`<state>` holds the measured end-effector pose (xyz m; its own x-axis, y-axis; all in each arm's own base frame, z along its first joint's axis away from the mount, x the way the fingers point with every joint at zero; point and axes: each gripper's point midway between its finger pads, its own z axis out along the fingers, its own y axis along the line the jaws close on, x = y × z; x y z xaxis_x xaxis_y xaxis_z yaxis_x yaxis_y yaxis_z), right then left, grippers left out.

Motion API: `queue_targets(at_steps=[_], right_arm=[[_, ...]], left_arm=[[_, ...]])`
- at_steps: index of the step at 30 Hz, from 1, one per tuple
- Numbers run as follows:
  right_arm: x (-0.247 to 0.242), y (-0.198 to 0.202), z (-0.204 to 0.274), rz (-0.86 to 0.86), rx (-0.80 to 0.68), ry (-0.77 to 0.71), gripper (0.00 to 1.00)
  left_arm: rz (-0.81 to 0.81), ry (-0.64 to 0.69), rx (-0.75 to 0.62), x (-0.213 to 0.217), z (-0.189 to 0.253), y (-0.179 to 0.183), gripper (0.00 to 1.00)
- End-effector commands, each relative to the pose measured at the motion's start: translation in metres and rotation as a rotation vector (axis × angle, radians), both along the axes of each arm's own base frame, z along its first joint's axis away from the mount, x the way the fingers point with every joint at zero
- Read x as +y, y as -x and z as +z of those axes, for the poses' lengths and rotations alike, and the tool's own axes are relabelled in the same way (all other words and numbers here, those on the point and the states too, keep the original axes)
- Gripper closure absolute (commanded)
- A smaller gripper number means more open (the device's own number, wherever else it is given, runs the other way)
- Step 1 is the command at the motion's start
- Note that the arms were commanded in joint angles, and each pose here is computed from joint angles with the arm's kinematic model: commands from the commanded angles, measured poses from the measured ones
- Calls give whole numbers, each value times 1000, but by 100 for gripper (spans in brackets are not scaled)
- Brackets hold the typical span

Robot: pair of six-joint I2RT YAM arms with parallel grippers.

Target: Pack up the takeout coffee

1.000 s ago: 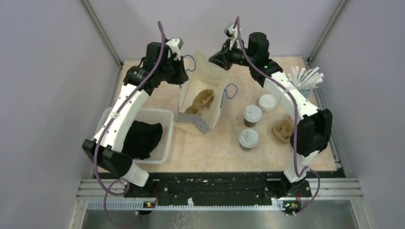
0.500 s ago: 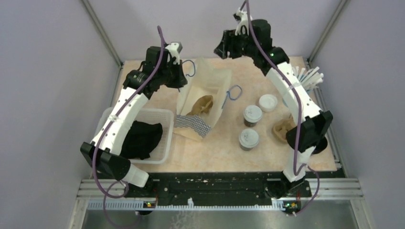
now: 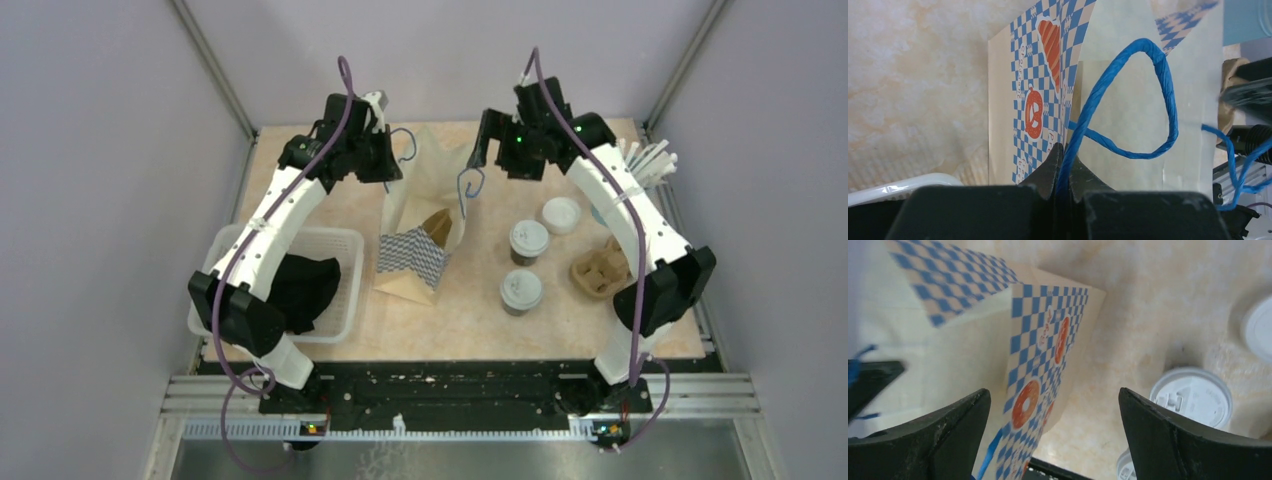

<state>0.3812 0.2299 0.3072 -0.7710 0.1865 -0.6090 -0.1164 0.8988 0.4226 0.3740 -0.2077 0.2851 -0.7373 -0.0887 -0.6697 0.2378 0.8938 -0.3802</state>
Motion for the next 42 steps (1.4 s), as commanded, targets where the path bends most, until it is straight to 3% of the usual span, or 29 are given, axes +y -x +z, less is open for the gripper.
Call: queue_targets(at_steps=[1,6,9,16,21,25,29,32,35,38,40,42], right_arm=[[14,3,1,-61,-47,-143,1],[25,-5,-5,-95,-12,-10,5],[22,-2,-13,-142,13,68,24],[8,19,-13,-249,-26,243,44],[-2,3,-13,-300,-105,320,54],[11,-14,-4,-271,-174,333,100],[16,17,64,-203,-236,331,100],[15,26,30,-211,-173,315,100],[24,10,-17,-196,-175,275,100],[31,-1,-1,-165,-156,329,100],[38,6,57,-122,-266,294,100],[51,14,108,-82,-419,237,100]], left_arm=[[-17,53,-34,-6,22,4,100],[-25,36,-45,-4,27,5,100],[-26,46,-48,-5,29,4,100],[0,66,-77,-5,38,0,100],[16,68,-91,-3,37,0,100],[31,76,-92,-1,42,1,100],[56,129,49,1,52,34,100],[109,148,136,10,33,53,100],[139,147,118,11,7,28,100],[185,140,312,24,-18,29,100],[119,168,280,18,13,34,100],[89,214,107,19,53,36,100]])
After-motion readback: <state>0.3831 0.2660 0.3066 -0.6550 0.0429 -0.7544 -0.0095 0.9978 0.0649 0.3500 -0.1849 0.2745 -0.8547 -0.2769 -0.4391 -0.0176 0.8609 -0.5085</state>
